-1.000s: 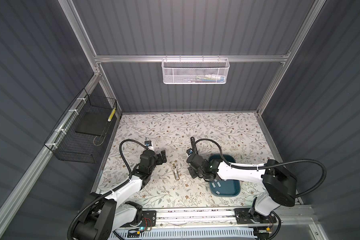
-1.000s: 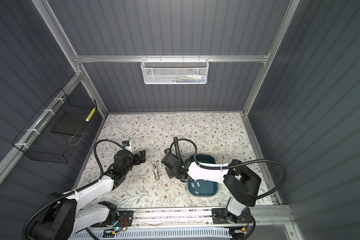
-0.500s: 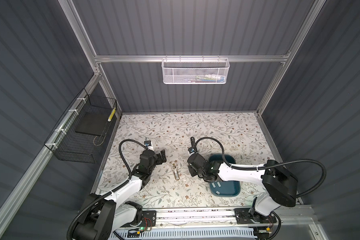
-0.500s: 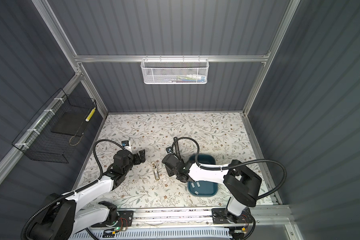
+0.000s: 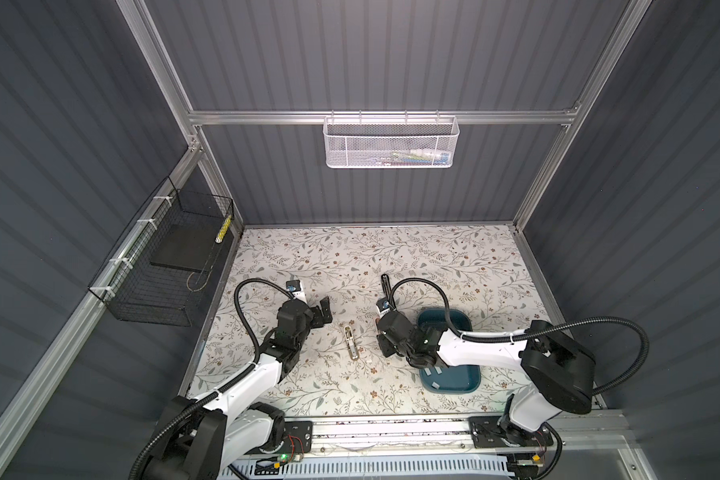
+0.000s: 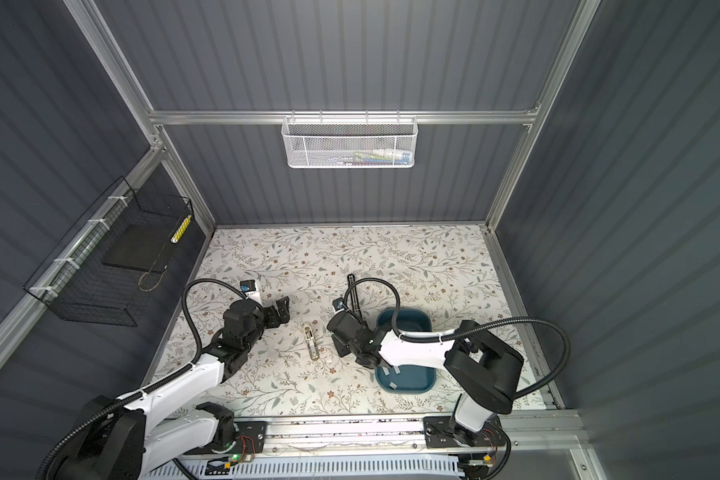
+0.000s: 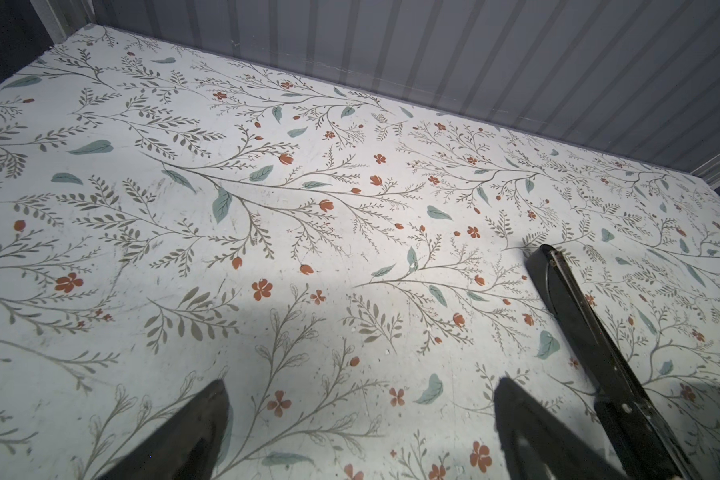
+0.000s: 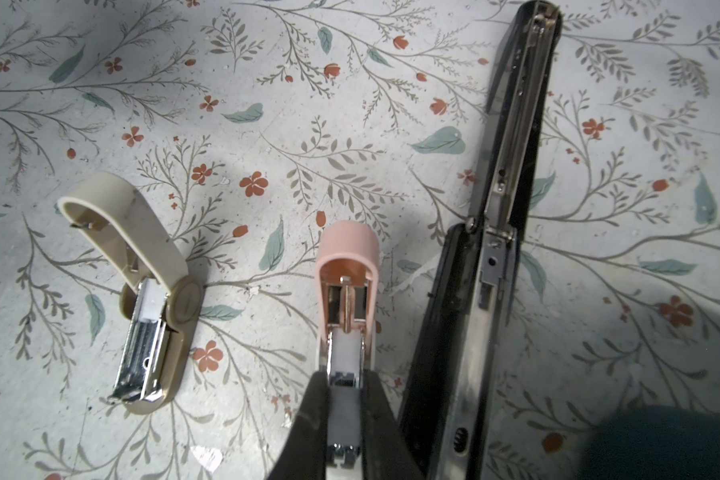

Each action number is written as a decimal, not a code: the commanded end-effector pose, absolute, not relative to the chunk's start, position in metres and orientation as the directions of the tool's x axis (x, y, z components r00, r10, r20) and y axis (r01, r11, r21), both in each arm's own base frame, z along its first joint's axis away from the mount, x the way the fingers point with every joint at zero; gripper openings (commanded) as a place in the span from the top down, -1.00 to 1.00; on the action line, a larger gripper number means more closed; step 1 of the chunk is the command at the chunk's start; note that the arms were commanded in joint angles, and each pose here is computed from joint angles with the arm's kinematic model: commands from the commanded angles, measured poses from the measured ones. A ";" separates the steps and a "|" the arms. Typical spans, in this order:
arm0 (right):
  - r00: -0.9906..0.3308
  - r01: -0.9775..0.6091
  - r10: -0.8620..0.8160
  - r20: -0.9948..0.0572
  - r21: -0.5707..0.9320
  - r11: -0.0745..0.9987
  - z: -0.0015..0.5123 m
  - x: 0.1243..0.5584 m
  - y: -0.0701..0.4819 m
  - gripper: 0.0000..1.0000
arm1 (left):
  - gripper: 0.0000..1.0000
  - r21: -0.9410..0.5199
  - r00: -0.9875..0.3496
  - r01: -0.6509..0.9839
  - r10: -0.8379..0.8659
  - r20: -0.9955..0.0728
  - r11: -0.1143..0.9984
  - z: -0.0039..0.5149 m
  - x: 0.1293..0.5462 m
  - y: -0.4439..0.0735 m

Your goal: Load the staples into the stapler

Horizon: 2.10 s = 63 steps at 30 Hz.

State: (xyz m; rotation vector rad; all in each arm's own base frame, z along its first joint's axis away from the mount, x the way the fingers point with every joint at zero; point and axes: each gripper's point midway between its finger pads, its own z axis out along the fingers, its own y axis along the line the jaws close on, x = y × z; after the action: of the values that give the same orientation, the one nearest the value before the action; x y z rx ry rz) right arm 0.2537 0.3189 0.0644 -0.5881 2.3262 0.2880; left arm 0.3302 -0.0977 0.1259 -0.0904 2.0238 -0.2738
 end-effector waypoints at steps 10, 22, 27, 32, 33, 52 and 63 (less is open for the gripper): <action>-0.653 -0.504 -0.349 -0.672 0.043 0.862 0.046 0.251 0.323 0.93 | -0.99 -0.231 -0.431 0.049 -0.188 -0.883 0.972 0.134 0.332 -0.095; -0.652 -0.494 -0.358 -0.668 0.016 0.870 0.042 0.251 0.316 0.94 | -1.00 -0.231 -0.437 0.052 -0.186 -0.880 0.972 0.132 0.332 -0.095; -0.659 -0.486 -0.357 -0.662 0.013 0.874 0.038 0.249 0.311 0.94 | -1.00 -0.235 -0.439 0.055 -0.188 -0.879 0.970 0.132 0.333 -0.096; -0.664 -0.485 -0.353 -0.659 0.020 0.874 0.037 0.247 0.310 0.94 | -0.99 -0.236 -0.443 0.058 -0.187 -0.877 0.970 0.130 0.333 -0.097; -0.665 -0.486 -0.354 -0.658 0.022 0.874 0.037 0.247 0.310 0.94 | -1.00 -0.236 -0.444 0.057 -0.187 -0.876 0.970 0.130 0.333 -0.097; -0.707 -0.476 -0.358 -0.610 0.036 0.879 0.032 0.229 0.298 0.95 | -0.99 -0.240 -0.447 0.061 -0.188 -0.875 0.969 0.130 0.334 -0.099; -0.711 -0.479 -0.366 -0.600 0.033 0.877 0.031 0.224 0.300 0.59 | -0.99 -0.241 -0.450 0.063 -0.188 -0.873 0.968 0.129 0.334 -0.099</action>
State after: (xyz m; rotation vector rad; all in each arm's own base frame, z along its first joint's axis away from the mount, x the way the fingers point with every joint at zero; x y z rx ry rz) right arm 0.2336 0.3074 0.0383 -0.5905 2.3977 0.2776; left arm 0.3301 -0.0985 0.1250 -0.0875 2.0269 -0.2771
